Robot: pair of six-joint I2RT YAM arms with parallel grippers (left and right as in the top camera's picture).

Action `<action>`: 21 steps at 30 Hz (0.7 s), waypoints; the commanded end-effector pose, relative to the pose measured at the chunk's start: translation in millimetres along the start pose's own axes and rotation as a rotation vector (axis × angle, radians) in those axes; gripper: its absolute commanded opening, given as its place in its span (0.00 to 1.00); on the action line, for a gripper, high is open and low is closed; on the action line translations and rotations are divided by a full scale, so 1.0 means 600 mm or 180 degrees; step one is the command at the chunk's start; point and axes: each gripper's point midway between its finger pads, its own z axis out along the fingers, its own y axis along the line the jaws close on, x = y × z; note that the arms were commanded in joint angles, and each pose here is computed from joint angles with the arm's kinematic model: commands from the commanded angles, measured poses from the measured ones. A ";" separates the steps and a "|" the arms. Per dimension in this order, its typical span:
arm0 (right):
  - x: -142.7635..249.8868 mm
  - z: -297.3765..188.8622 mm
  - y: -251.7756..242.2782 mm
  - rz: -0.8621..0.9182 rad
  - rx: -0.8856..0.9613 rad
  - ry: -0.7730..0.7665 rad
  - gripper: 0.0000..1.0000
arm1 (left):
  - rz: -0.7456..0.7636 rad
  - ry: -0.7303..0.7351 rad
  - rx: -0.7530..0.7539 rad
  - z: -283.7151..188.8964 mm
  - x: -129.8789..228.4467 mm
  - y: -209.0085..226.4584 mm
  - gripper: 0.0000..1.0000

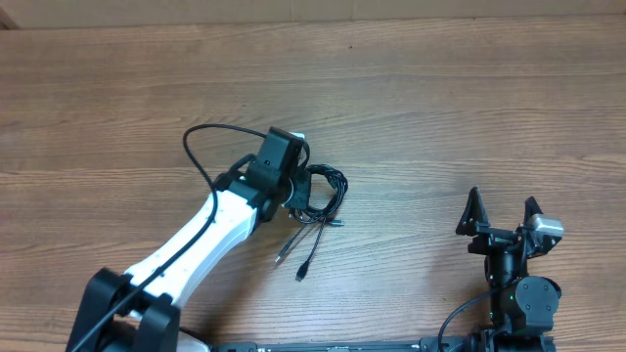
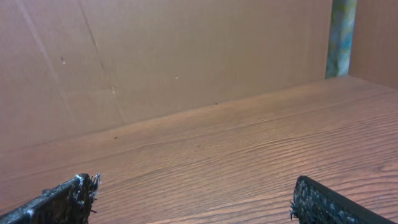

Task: Untangle cables
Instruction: 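Lower the left gripper and grasp the cable bundle, then lift the cable bundle with the left gripper and move it right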

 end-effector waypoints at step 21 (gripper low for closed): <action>0.005 0.001 -0.005 -0.0004 0.0037 0.0001 1.00 | -0.1874 -0.0711 0.0155 -0.206 -0.023 0.013 0.04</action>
